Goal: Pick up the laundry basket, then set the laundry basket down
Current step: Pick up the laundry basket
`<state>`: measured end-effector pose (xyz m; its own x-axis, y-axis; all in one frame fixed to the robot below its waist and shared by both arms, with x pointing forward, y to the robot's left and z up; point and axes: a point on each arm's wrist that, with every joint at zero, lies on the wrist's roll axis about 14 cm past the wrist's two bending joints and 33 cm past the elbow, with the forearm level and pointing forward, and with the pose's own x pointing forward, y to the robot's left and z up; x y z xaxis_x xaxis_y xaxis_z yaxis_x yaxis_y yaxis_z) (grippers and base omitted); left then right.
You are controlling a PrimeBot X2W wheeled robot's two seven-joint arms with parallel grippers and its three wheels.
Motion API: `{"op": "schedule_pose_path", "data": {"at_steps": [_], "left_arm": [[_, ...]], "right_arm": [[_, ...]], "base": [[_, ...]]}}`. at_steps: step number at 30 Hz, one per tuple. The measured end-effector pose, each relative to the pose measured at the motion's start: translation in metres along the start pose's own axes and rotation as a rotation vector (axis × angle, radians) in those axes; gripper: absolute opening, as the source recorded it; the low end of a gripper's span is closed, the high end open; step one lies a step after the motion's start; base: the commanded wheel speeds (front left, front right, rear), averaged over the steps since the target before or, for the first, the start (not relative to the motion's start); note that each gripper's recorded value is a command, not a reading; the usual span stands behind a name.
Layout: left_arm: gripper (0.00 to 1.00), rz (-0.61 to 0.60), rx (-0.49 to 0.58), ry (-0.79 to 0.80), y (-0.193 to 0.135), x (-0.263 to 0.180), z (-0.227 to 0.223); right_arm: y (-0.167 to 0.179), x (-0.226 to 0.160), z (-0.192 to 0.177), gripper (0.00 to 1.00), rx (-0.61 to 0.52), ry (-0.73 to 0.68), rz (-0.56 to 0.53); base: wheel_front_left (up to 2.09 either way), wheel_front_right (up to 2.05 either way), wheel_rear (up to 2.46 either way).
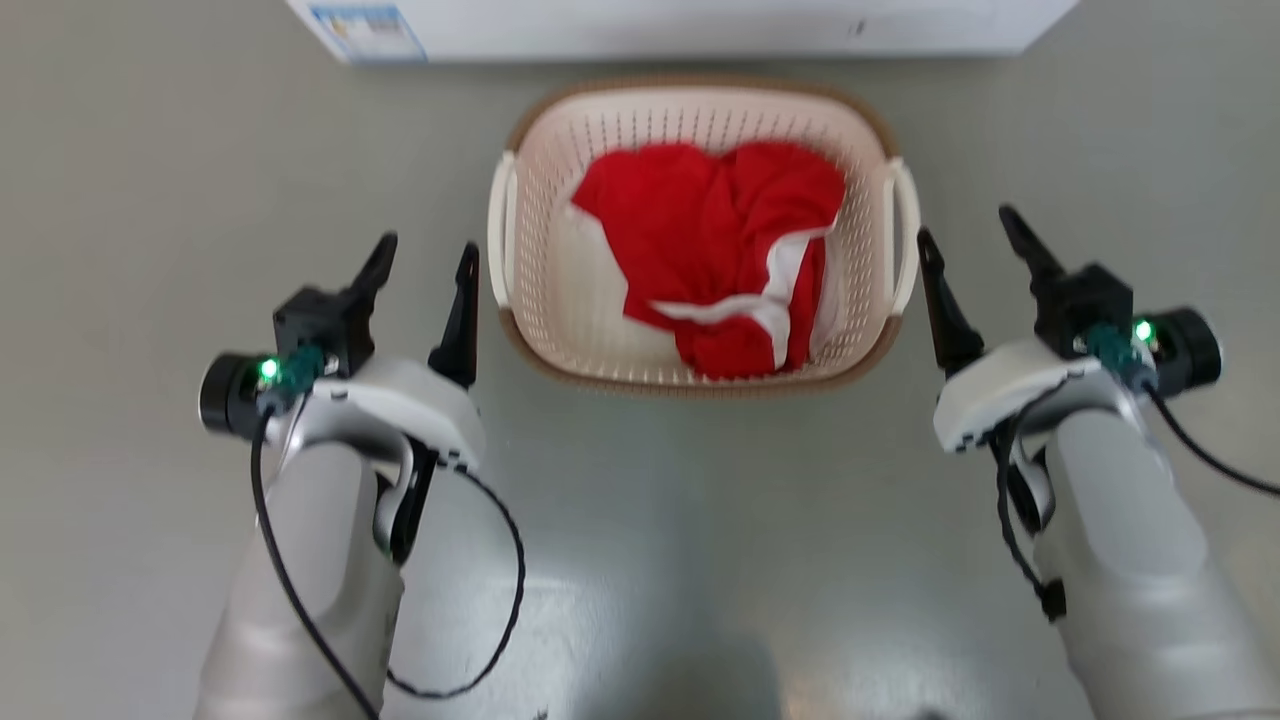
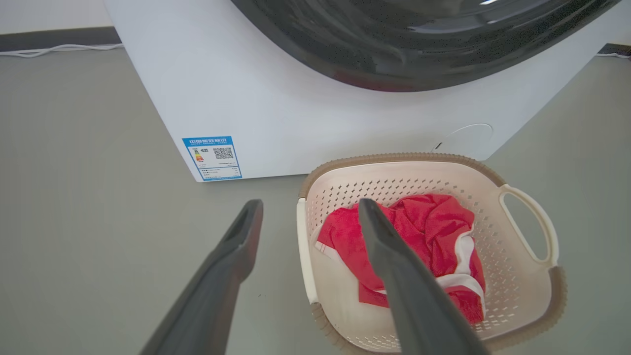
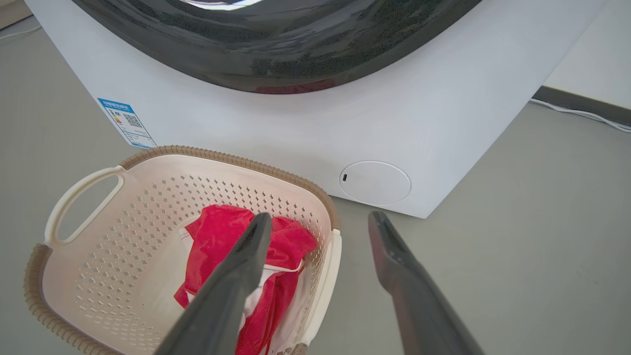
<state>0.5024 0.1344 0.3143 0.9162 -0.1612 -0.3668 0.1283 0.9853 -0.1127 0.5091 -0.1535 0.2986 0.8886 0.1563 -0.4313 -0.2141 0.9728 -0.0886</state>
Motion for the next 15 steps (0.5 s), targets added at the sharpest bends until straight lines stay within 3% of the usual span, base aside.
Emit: {"op": "schedule_pose_path", "data": {"at_steps": [15], "left_arm": [[1.00, -0.027, -0.024, 0.131, 0.000, 0.068, -0.072]], "right_arm": [[-0.003, 0.061, -0.082, 1.00, -0.007, 0.155, 0.001]], "base": [[0.00, 0.00, 0.00]]}}
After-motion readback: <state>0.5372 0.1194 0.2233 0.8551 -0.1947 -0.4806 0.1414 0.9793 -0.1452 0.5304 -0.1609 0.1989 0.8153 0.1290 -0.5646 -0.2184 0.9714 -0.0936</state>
